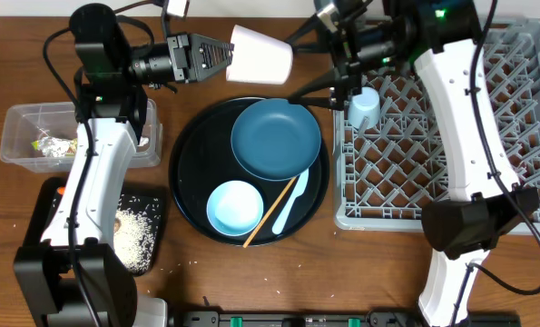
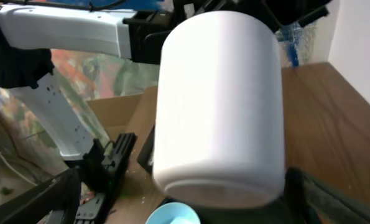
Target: Sort waste into correct bins and load items into the dishwasher rack
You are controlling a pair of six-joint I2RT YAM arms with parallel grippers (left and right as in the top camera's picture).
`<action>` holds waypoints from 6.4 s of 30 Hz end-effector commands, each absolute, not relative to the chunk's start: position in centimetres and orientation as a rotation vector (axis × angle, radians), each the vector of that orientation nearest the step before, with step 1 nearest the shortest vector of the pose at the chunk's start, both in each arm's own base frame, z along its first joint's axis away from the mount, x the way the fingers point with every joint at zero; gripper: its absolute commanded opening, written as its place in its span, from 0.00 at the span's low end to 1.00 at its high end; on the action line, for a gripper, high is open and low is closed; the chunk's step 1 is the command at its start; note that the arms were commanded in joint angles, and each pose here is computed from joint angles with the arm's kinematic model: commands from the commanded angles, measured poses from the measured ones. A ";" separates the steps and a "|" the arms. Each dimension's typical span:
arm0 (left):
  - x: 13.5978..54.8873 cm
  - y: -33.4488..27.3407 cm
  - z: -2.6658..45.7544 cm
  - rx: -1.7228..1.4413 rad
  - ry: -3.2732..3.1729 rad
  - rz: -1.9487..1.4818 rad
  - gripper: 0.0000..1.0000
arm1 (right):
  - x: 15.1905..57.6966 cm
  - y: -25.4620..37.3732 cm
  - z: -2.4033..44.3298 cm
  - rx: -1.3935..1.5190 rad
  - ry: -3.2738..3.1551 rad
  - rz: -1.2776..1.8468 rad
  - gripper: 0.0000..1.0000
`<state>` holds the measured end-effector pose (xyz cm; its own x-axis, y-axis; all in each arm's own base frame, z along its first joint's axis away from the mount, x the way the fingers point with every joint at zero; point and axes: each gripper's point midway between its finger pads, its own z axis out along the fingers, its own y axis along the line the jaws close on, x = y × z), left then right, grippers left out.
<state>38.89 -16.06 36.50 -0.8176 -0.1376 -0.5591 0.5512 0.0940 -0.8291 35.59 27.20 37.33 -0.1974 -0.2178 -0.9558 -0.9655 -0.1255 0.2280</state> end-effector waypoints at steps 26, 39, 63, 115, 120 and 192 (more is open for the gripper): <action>37.9 -16.1 36.9 0.450 1.875 -1.810 0.06 | 37.0 30.6 37.0 -1.339 1.466 1.472 0.80; 37.5 -16.1 36.9 0.477 1.874 -1.821 0.06 | 37.1 30.7 37.2 -1.333 1.462 1.478 0.43; 37.9 -15.4 34.2 0.422 1.890 -1.815 0.06 | 38.6 29.3 39.3 -1.245 1.472 1.529 0.36; 40.0 -8.7 19.8 -0.358 2.418 -0.386 0.06 | 40.3 2.2 25.2 0.181 2.800 0.131 0.09; 37.8 -9.5 20.3 -0.310 2.440 -0.257 0.06 | 42.1 0.8 23.6 0.201 2.754 0.021 0.06; 35.1 -8.8 19.9 -0.241 2.511 -0.117 0.42 | 45.9 -0.5 13.9 0.122 2.890 0.055 0.94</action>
